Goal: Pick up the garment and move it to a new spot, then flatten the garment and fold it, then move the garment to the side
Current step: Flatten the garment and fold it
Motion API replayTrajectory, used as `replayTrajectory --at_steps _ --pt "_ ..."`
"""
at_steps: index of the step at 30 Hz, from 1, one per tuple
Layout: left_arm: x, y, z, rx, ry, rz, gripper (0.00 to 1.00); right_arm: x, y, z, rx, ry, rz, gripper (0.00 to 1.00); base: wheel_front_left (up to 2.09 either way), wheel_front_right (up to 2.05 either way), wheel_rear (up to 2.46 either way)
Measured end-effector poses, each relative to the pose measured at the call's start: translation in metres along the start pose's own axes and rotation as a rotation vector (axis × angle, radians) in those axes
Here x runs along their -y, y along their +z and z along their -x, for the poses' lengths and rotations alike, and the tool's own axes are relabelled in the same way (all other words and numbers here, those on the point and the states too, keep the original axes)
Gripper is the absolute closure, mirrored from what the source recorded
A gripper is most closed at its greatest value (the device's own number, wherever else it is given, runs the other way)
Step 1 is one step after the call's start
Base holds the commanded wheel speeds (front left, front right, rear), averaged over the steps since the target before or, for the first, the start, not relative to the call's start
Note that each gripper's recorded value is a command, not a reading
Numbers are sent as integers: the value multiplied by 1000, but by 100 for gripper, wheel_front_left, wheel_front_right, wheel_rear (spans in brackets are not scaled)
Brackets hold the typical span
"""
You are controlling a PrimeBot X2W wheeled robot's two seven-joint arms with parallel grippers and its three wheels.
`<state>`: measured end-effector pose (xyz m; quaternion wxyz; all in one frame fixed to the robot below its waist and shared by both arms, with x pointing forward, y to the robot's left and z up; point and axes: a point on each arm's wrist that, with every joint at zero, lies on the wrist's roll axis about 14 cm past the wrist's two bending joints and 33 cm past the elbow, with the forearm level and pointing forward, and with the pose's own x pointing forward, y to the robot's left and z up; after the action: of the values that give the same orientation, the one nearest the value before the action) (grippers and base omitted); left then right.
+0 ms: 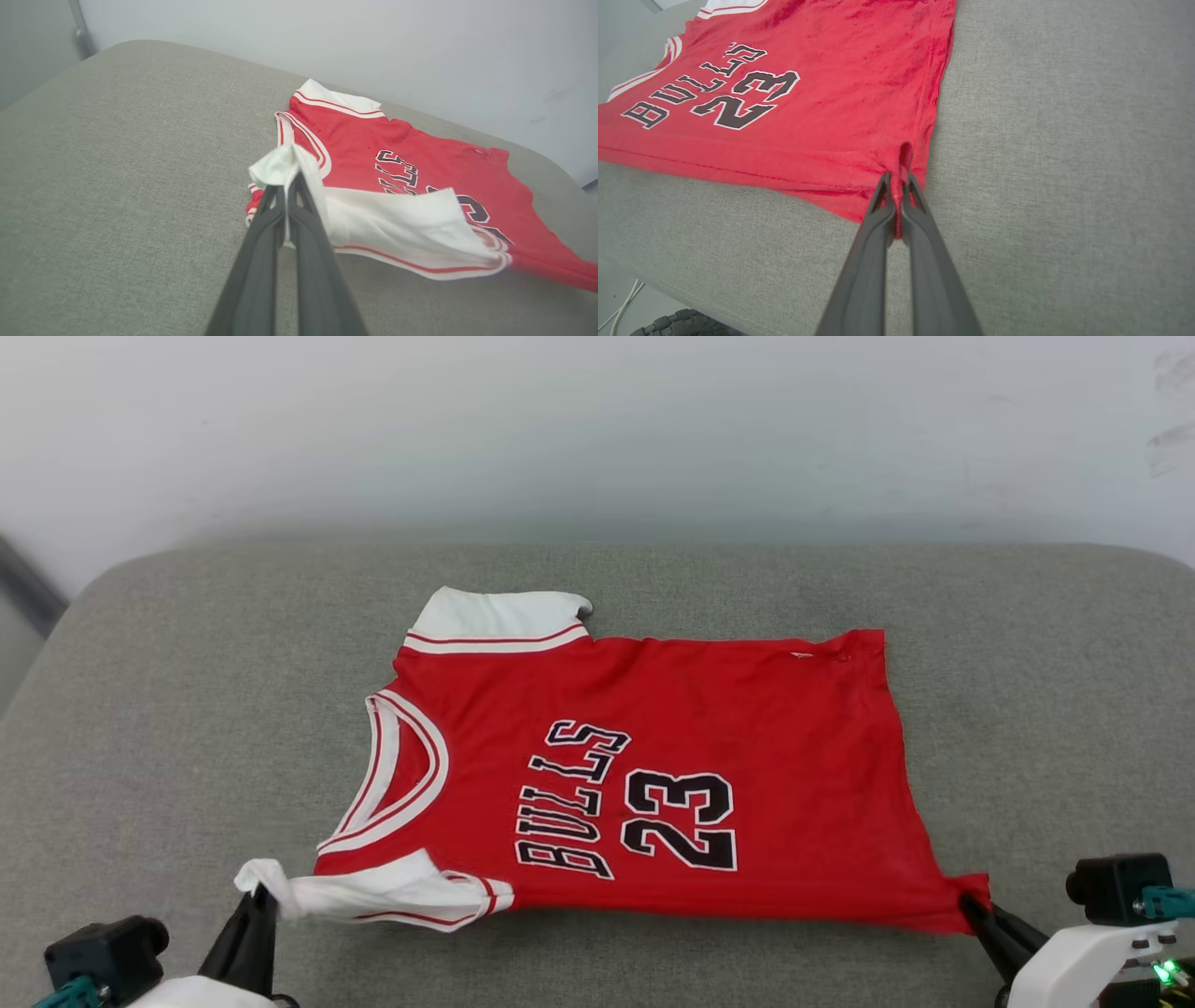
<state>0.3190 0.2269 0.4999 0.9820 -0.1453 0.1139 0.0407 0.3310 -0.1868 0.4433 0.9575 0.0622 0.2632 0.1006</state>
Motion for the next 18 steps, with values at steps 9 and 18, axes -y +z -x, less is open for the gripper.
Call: replayTrajectory --at_steps 9,18 --pt "21 6 -43 -35 -87 -26 100 -6 16 -25 -59 -9 46 100 0 0 0" --pt "18 -25 -109 -151 -107 -41 100 0 6 -80 -159 2 67 100 0 0 0"
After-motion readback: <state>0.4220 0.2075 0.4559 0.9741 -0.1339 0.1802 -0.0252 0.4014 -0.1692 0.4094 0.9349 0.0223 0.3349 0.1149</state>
